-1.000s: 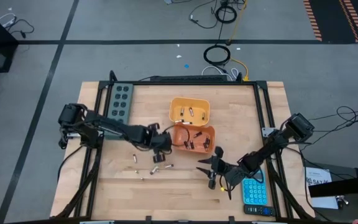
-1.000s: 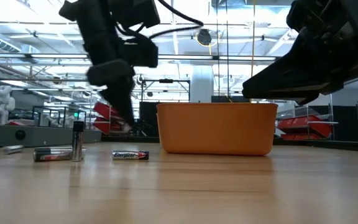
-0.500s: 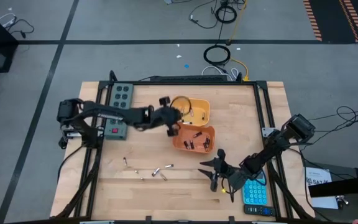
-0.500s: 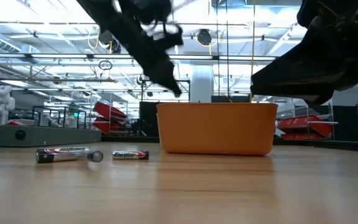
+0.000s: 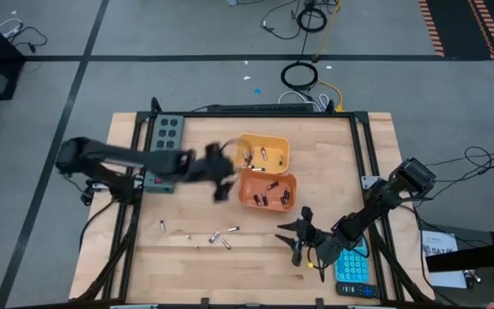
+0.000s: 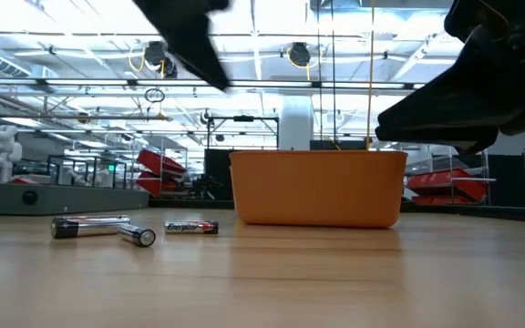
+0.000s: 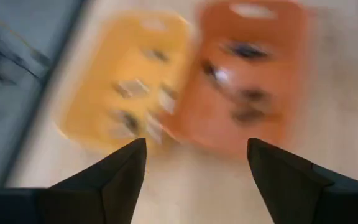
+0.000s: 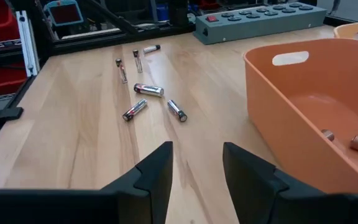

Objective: Sort batteries
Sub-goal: Put the silver battery into the yellow bin

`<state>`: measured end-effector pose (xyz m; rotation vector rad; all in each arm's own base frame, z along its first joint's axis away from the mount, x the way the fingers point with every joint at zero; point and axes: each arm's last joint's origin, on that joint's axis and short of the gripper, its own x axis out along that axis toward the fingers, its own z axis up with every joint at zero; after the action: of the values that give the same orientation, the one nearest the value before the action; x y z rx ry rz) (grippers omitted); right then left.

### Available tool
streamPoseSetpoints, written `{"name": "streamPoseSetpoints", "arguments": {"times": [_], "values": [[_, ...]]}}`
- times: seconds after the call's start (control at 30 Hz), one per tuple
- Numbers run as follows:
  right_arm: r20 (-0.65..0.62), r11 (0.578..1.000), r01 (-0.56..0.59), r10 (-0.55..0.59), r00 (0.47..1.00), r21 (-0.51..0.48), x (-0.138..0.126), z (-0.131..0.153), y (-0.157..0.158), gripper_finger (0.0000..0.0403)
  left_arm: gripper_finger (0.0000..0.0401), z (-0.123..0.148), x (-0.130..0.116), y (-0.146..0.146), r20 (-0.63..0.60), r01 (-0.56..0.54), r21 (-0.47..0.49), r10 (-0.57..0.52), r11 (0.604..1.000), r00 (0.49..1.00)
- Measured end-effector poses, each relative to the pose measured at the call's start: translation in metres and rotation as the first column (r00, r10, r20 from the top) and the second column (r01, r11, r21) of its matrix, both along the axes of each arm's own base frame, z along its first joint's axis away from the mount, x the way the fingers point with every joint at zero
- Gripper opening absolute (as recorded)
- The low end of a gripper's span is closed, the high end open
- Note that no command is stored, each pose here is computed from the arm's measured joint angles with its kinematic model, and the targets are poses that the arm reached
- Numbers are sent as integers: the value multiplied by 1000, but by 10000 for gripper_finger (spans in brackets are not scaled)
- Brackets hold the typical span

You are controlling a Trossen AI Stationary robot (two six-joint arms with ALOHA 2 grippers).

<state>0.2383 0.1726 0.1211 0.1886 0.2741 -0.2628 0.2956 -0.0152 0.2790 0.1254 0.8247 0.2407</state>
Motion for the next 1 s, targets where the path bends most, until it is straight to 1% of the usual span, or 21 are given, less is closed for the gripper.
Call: {"name": "streamPoseSetpoints", "arguments": {"times": [0.07, 0.17, 0.23, 0.27, 0.33, 0.4, 0.47, 0.5, 0.6, 0.67, 0.73, 0.77, 0.93, 1.0], "values": [[-15, 1000, -6, 5, 1000, -25, -1, -1, 0, 132, 280, 3, -19, -28, -34, -55, -122, 51, 991, 998], [-24, 998, -22, 20, 999, -67, 0, -1, 0, 132, 269, -1, -47, -67, -148, -196, -275, 160, 941, 976], [-35, 993, -31, 27, 999, -111, 2, 0, -3, 132, 261, -5, -64, -91, -232, -291, -369, 216, 883, 949], [-32, 992, -30, 26, 999, -126, 3, 2, -4, 132, 257, -7, -72, -101, -285, -340, -400, 238, 851, 929], [-22, 987, -29, 26, 999, -159, 5, 8, -8, 132, 248, -14, -86, -120, -386, -444, -424, 286, 789, 877], [-9, 981, -45, 44, 999, -187, 8, 16, -12, 132, 240, -26, -99, -135, -485, -528, -403, 315, 747, 816], [2, 974, -72, 74, 997, -213, 10, 24, -14, 132, 232, -39, -110, -147, -565, -587, -357, 333, 727, 755], [15, 972, -81, 86, 996, -221, 11, 29, -15, 132, 230, -46, -114, -151, -599, -608, -317, 343, 728, 724], [27, 960, -95, 105, 994, -262, 11, 39, -19, 132, 226, -66, -125, -160, -675, -622, -153, 378, 768, 633], [34, 953, -92, 106, 994, -288, 12, 45, -22, 132, 226, -75, -129, -164, -690, -612, -80, 399, 787, 604], [42, 949, -88, 106, 994, -303, 12, 49, -23, 132, 226, -81, -129, -166, -695, -616, -44, 419, 786, 584], [45, 948, -86, 105, 993, -307, 12, 50, -24, 132, 226, -82, -128, -167, -694, -633, -46, 431, 773, 577], [69, 949, -80, 106, 992, -305, 13, 54, -26, 132, 226, -87, -128, -165, -681, -738, -79, 505, 670, 531], [75, 949, -101, 128, 989, -299, 13, 55, -25, 132, 226, -94, -131, -161, -677, -773, -65, 541, 631, 499]]}}
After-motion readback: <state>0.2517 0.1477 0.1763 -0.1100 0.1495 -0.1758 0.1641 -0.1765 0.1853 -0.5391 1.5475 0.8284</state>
